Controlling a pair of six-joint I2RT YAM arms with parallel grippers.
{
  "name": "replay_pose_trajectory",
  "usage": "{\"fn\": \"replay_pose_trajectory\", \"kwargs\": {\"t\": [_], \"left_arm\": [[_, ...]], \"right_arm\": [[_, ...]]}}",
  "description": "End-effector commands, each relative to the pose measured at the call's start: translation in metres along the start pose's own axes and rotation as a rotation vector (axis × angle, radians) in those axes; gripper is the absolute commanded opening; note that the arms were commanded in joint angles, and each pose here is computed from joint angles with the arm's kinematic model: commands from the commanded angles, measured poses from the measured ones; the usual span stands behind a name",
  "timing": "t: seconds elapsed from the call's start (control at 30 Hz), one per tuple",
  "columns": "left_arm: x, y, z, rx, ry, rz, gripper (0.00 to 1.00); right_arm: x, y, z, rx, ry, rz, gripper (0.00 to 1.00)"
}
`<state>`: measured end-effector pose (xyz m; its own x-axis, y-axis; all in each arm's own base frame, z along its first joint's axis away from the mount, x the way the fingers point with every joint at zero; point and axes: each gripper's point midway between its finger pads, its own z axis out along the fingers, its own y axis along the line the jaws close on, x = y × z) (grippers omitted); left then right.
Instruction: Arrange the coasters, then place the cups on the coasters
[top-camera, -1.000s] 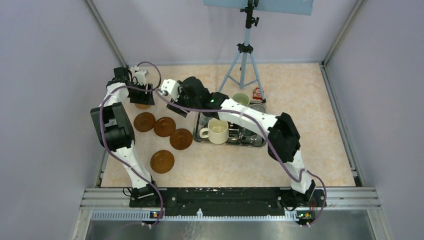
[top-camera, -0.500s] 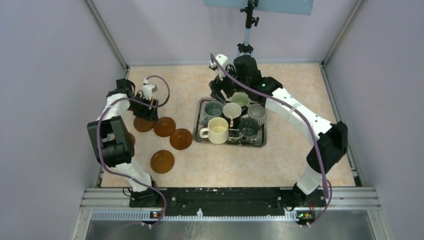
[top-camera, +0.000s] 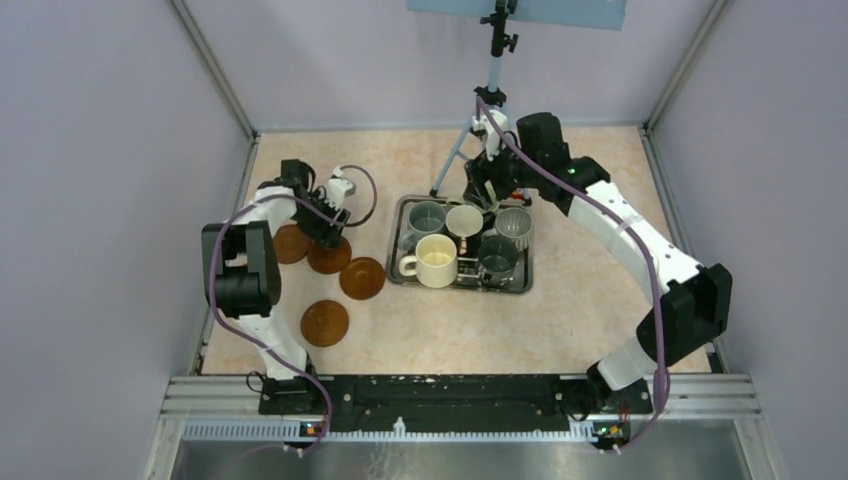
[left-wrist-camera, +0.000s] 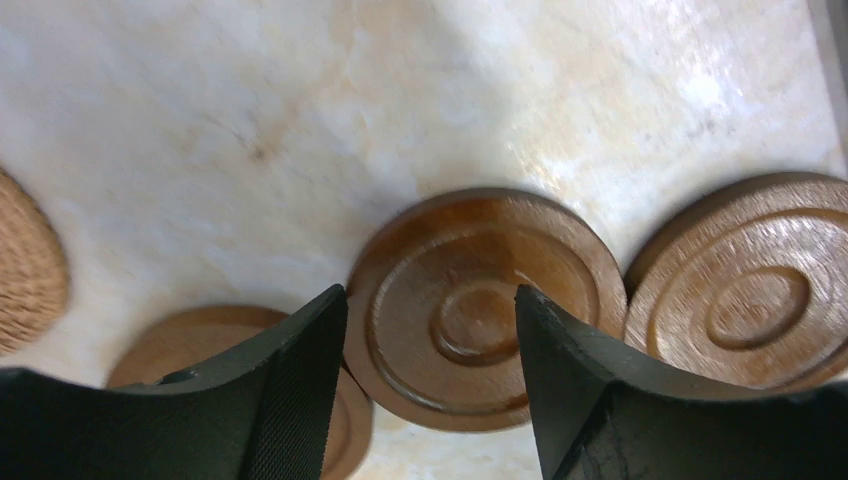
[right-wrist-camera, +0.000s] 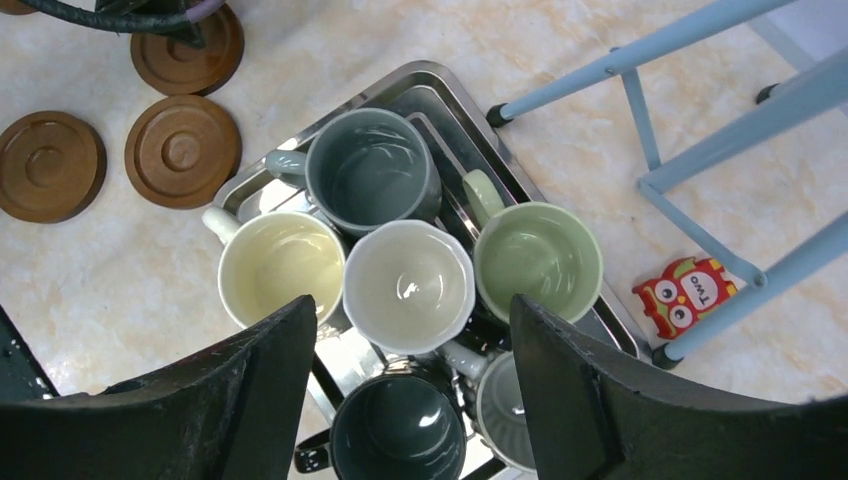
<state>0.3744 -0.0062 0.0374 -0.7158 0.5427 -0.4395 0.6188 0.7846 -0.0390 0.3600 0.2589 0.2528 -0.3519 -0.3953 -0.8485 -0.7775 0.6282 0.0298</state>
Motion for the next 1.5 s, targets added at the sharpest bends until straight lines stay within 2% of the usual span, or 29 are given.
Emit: {"fn": "replay_pose_trajectory", "kwargs": {"t": [0.0, 0.3, 0.53, 0.63, 0.8, 0.97, 1.13, 1.23, 1.33, 1.47], "left_arm": [[-0.011, 0.018, 0.013, -0.069, 0.012, 0.064, 0.68], [-0.063, 0.056, 0.034, -0.135, -0.078, -0.041, 0.6], [-0.112, 0.081, 0.051, -0.152, -0.161, -0.073, 0.59], [-0.125, 0.092, 0.056, -0.175, -0.177, -0.082, 0.6], [-0.125, 0.108, 0.06, -0.228, -0.151, -0.106, 0.6], [-0.143, 0.1, 0.034, -0.206, -0.215, -0.163, 0.73], [-0.171, 0.084, -0.019, -0.163, -0.308, -0.177, 0.78], [-0.16, 0.085, -0.047, -0.167, -0.313, -0.194, 0.79], [-0.129, 0.097, -0.063, -0.181, -0.287, -0.25, 0.8], [-0.091, 0.12, -0.063, -0.233, -0.238, -0.302, 0.78]], "right_arm": [[-0.012, -0.004, -0.027, 0.023, -0.054, -0.002, 0.7], [-0.007, -0.023, -0.035, 0.073, -0.054, 0.012, 0.7], [-0.002, -0.032, -0.035, 0.094, -0.046, 0.019, 0.7], [-0.001, -0.035, -0.034, 0.099, -0.044, 0.02, 0.7], [-0.001, -0.037, -0.032, 0.099, -0.041, 0.019, 0.7], [0.0, -0.035, -0.029, 0.086, -0.039, 0.024, 0.7], [-0.001, -0.032, -0.027, 0.065, -0.043, 0.03, 0.7], [0.0, -0.031, -0.026, 0.055, -0.041, 0.03, 0.7], [0.007, -0.029, -0.023, 0.043, -0.027, 0.033, 0.69], [0.014, -0.026, -0.022, 0.034, -0.013, 0.034, 0.69]]}}
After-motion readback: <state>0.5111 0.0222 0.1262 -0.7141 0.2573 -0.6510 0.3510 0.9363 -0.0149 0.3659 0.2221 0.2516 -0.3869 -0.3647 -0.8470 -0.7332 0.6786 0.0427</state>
